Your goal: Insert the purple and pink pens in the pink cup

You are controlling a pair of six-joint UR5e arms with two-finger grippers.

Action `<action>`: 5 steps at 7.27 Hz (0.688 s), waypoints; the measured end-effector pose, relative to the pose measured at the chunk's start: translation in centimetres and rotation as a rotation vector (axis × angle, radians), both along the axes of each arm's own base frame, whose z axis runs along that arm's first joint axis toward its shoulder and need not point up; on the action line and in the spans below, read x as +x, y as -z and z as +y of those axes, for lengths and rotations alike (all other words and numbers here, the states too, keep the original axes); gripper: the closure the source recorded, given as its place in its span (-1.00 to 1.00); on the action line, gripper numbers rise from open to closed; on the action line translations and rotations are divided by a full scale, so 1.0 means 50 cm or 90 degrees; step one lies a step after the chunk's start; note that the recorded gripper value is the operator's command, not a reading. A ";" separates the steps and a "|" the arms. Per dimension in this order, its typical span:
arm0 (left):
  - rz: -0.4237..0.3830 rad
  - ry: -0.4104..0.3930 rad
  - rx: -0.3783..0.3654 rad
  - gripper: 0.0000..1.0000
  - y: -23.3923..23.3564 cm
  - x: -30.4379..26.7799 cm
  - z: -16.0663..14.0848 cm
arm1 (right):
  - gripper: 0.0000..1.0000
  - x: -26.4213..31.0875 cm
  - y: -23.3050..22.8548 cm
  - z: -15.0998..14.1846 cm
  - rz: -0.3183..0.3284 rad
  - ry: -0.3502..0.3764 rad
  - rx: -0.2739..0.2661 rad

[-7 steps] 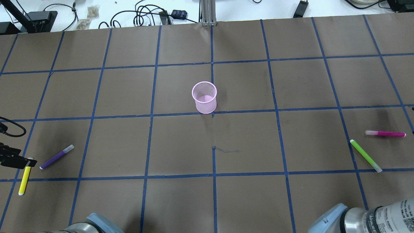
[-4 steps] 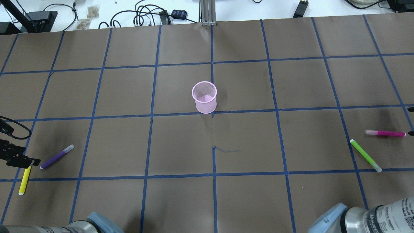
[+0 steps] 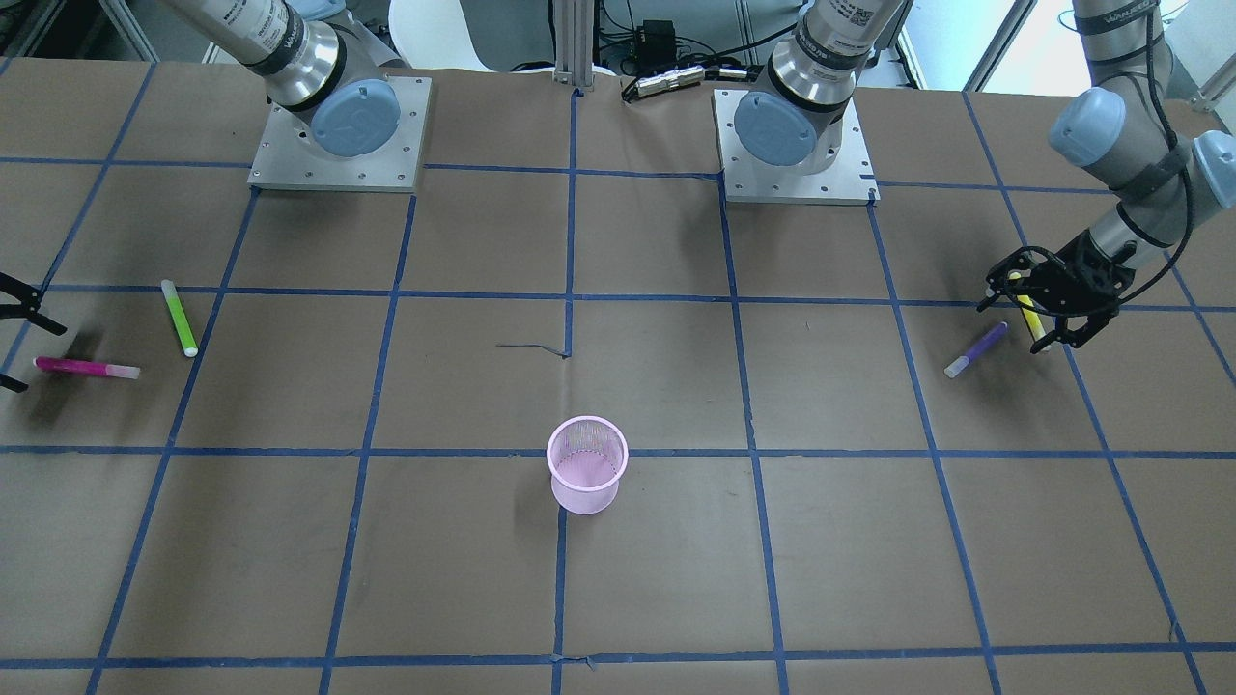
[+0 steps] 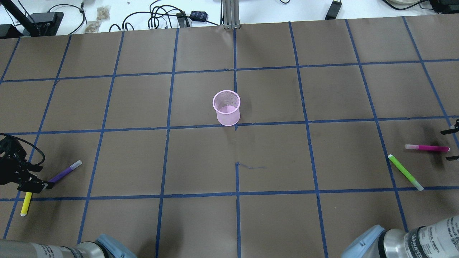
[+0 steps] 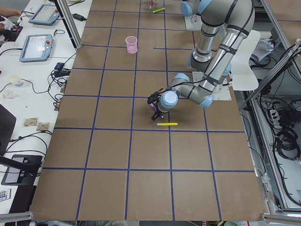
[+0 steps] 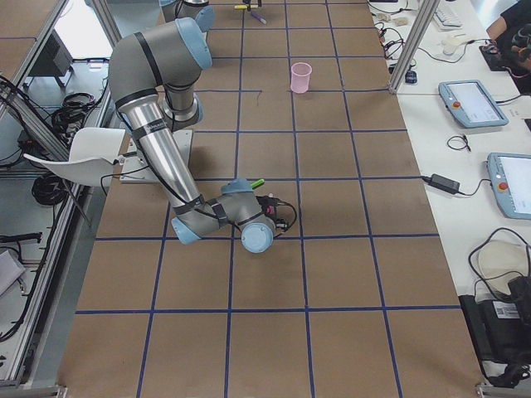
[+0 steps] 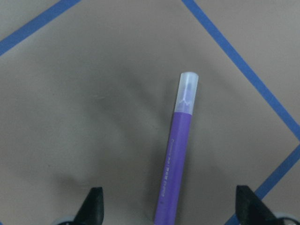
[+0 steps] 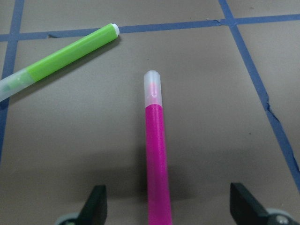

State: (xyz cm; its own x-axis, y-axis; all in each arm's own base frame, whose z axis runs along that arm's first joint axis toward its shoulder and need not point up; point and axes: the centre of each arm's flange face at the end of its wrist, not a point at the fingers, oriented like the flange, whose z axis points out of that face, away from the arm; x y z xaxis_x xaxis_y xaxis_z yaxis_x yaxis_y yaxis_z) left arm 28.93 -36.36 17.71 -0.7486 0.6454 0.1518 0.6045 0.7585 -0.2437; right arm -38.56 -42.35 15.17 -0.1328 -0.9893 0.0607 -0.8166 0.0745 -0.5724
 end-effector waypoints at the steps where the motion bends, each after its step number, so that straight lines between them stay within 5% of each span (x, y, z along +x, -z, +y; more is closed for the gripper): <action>1: 0.001 -0.003 0.000 -0.46 0.010 0.007 0.002 | -0.54 0.001 0.005 0.001 -0.002 -0.001 0.001; 5: 0.001 -0.005 0.006 0.38 0.025 0.013 0.005 | -0.01 0.008 0.014 0.006 -0.016 -0.003 0.010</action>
